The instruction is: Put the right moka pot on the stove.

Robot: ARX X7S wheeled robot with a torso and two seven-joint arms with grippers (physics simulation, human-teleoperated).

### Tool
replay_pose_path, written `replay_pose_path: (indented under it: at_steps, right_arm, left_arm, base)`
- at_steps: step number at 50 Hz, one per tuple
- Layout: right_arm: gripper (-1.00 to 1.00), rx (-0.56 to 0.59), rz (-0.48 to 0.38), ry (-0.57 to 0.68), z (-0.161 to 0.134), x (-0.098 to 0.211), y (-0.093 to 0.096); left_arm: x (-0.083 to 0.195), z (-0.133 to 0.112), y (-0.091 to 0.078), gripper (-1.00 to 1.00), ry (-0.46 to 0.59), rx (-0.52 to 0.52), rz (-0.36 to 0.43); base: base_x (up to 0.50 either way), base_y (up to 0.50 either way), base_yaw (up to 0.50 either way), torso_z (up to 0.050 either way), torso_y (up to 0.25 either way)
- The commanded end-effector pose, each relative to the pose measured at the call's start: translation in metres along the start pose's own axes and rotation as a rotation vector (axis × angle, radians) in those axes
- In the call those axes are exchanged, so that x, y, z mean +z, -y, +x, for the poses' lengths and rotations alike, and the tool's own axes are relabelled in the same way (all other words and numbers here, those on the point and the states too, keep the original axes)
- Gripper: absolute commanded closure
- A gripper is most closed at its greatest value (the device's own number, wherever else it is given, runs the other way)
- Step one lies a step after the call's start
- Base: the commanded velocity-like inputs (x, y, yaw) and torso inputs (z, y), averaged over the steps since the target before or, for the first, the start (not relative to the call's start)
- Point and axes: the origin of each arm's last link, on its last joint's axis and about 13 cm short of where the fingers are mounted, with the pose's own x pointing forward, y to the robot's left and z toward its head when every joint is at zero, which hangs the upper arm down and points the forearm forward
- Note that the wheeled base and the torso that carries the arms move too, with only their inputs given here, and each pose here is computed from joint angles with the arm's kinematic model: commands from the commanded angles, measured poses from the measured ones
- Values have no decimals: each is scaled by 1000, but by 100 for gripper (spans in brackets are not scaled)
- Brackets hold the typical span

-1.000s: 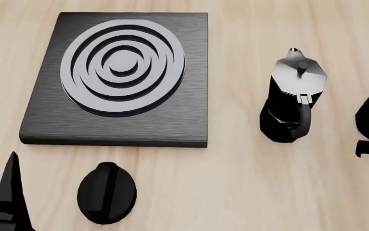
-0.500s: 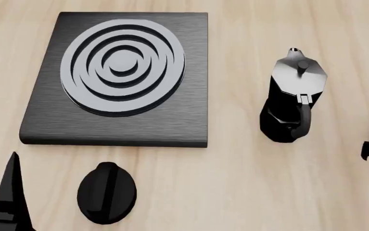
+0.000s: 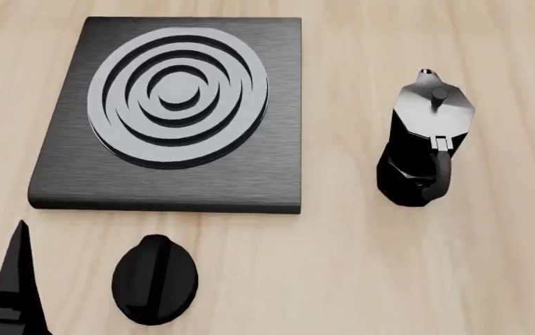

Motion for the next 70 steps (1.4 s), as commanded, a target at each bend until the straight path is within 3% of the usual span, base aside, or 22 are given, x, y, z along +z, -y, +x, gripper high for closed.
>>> replay_pose_path:
  at_steps: [1,25,70]
  right_arm:
    - [100,-48,-52,99,-39,21,9]
    - [100,42,-86,160,-84,30,-2]
    - [100,326,-125,201,-78,29,-49]
  left_arm:
    - [0,0,0,-100,0,-2,0]
    - [0,0,0,-100,3,-4,0]
    - [1,0,0,-100,10,-8,-4]
  base:
    - [0,0,0,0,15]
    - [0,0,0,0,0]
    - [0,0,0,0,1]
